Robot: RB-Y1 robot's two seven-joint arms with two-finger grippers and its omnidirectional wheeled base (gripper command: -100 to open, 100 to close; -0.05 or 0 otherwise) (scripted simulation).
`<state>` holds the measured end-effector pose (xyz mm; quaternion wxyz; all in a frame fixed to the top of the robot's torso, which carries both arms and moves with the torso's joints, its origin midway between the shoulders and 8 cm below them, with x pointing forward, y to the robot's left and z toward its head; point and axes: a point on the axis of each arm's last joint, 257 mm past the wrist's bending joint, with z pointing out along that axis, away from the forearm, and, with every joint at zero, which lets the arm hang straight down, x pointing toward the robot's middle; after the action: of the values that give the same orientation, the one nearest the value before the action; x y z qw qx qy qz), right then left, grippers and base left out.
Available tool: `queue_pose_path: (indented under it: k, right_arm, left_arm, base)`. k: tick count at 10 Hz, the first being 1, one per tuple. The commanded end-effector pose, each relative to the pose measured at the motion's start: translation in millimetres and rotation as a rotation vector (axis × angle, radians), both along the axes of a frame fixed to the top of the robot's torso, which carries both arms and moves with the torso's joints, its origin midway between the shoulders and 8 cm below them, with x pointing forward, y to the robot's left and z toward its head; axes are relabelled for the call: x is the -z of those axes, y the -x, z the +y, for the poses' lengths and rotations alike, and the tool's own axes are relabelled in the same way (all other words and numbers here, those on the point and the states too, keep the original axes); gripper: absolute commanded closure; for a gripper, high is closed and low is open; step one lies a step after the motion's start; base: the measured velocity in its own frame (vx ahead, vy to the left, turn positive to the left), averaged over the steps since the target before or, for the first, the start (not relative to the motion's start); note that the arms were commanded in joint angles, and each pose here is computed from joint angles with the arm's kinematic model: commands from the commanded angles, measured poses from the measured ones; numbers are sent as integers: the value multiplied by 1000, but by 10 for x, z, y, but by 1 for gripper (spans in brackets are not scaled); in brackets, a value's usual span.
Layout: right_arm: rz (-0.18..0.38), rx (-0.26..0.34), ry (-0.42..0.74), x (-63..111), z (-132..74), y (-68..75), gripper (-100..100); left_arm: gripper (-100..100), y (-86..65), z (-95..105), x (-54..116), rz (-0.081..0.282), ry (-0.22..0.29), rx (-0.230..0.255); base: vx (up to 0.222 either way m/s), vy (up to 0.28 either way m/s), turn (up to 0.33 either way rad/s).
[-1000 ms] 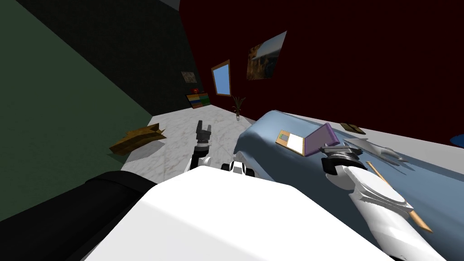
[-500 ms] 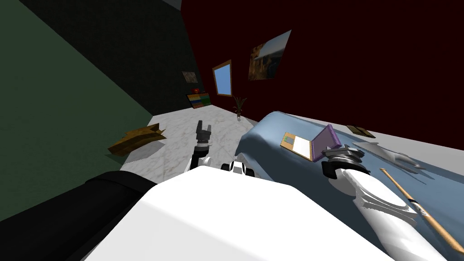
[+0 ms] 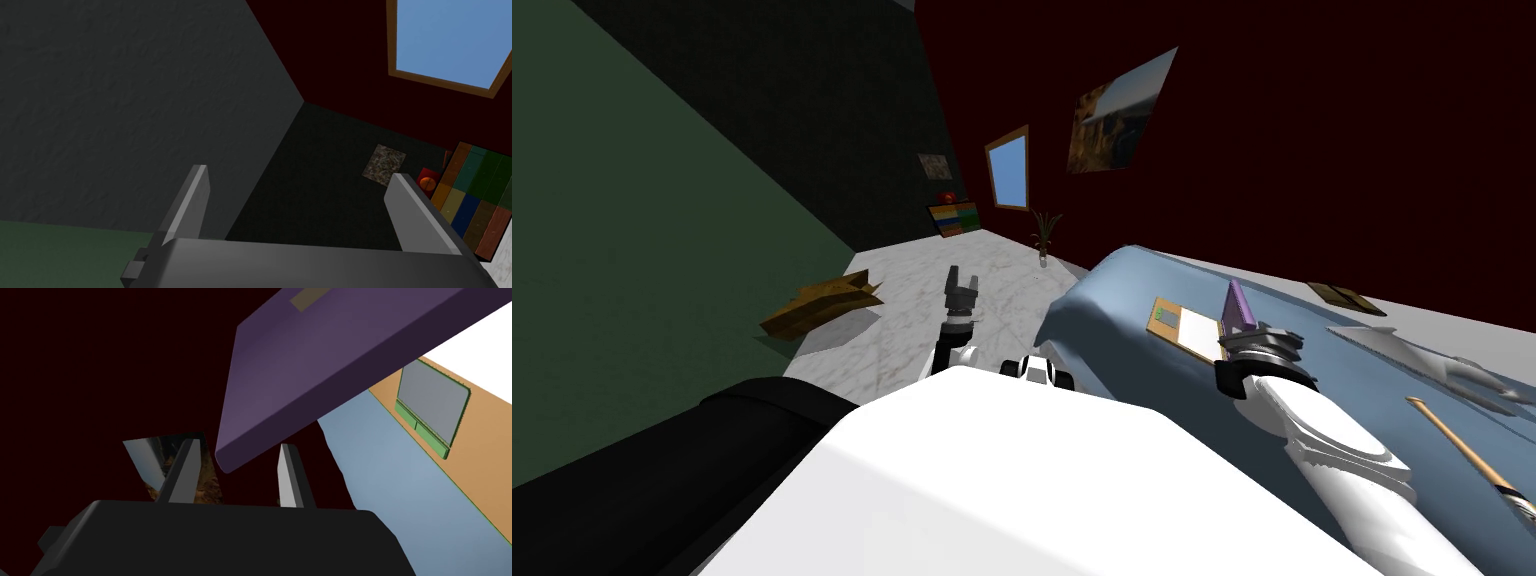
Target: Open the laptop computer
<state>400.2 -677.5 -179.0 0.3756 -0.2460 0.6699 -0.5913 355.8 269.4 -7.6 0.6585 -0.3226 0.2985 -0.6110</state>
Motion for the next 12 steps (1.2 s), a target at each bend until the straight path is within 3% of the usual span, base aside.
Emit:
queue_pose_path:
  k: [1, 8, 9, 10, 12]
  right_arm:
    - [59, 18, 67, 144, 40, 98, 100]
    - [235, 48, 294, 490, 285, 362, 100]
    - [221, 45, 270, 485, 280, 338, 100]
    - [226, 37, 274, 406, 177, 337, -100]
    - [226, 29, 274, 308, 73, 329, -100]
  left_arm:
    - [0, 0, 0, 0, 0, 0, 0]
    - [0, 0, 0, 0, 0, 0, 0]
    - [0, 0, 0, 0, 0, 0, 0]
    - [0, 0, 0, 0, 0, 0, 0]
    - [0, 0, 0, 0, 0, 0, 0]
  base:
    - [31, 2, 25]
    - [45, 1, 40]
    - [25, 6, 14]
    - [22, 38, -59]
    - [28, 76, -63]
